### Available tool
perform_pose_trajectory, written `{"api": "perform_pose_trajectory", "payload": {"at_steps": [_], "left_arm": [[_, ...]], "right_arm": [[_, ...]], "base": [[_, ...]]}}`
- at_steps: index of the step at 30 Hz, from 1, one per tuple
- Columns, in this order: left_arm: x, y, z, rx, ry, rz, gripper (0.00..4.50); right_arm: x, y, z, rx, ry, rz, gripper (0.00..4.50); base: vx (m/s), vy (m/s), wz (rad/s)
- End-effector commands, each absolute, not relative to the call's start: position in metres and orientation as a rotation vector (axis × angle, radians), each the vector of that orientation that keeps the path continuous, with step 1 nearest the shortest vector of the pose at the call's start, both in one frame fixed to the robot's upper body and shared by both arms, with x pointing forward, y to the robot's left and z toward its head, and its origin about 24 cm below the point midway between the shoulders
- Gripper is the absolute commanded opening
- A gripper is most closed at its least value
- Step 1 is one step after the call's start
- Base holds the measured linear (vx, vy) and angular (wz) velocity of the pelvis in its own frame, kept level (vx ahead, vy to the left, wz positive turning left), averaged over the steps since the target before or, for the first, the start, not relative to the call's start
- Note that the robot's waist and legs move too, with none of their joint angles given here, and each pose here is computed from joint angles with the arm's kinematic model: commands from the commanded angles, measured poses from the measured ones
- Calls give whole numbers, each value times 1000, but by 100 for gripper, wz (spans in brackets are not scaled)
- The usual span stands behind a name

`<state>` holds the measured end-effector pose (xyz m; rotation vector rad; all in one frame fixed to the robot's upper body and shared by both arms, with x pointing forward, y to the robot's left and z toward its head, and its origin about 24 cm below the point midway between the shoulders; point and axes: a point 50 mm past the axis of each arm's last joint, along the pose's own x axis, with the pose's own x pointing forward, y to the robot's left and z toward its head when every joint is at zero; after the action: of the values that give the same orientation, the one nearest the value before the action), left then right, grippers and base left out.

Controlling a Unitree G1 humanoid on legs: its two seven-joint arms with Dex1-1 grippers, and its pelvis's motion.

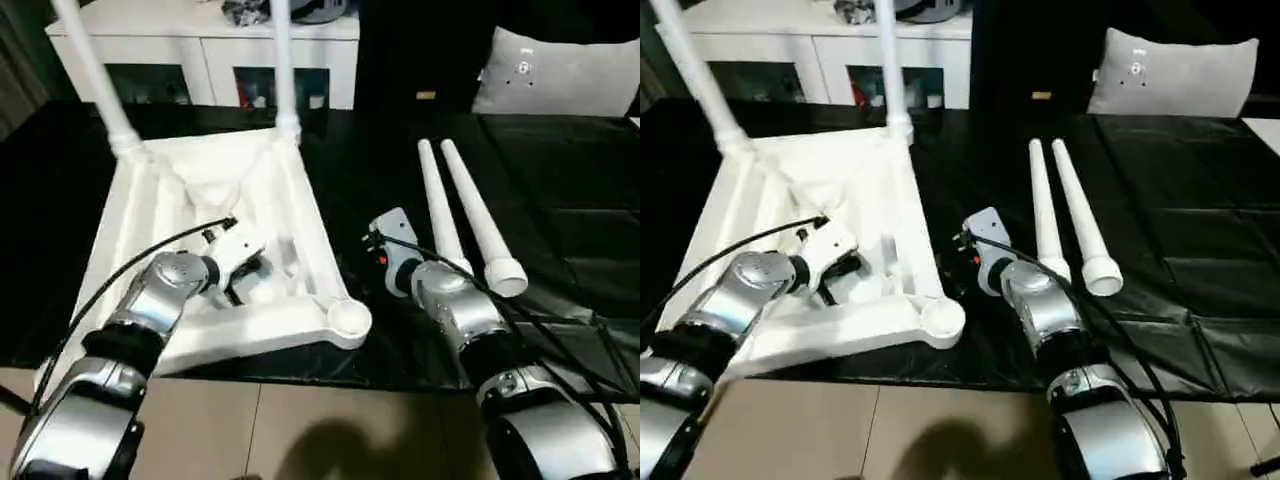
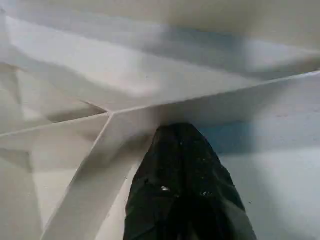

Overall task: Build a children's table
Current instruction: Rotate table base, then pick table leg

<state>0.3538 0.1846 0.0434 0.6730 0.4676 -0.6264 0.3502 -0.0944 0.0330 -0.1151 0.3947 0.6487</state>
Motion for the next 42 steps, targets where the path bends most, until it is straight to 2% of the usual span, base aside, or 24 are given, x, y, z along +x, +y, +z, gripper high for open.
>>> {"api": "perform_pose_trajectory", "payload": {"at_steps": [1,4,7,10,11,13,15,18,19,26,28,31,34,42], "left_arm": [[361,178,50,689,391,-584,4],[362,168,53,610,328,-591,4],[360,154,54,483,279,-619,4],[360,147,54,440,250,-616,4],[361,146,54,427,243,-615,33],[359,140,59,368,216,-635,33],[357,138,64,360,189,-645,49],[350,138,73,398,168,-692,78],[346,139,77,438,172,-747,83],[333,136,91,446,193,-874,139],[324,134,92,439,231,-937,158],[317,131,92,430,268,-992,181],[316,131,92,429,273,-1002,192],[311,125,96,393,284,-1025,267]], "right_arm": [[346,-84,30,-118,389,690,450],[352,-91,36,-158,352,644,450],[359,-103,48,-157,312,551,450],[365,-114,58,-139,292,454,450],[367,-117,60,-126,290,425,450],[375,-137,73,-97,269,257,450],[380,-151,81,-89,261,160,450],[386,-169,87,-111,320,57,450],[387,-174,87,-102,392,60,450],[389,-183,90,-16,504,37,450],[387,-185,84,15,586,16,413],[384,-182,77,90,648,38,403],[383,-180,74,99,664,46,377],[376,-179,62,116,761,63,306]], "base": [[0,0,0],[0,0,0],[0,0,0],[0,0,0],[0,0,0],[0,0,0],[0,0,0],[0,0,0],[0,0,0],[0,0,0],[0,0,0],[0,0,0],[0,0,0],[0,0,0]]}}
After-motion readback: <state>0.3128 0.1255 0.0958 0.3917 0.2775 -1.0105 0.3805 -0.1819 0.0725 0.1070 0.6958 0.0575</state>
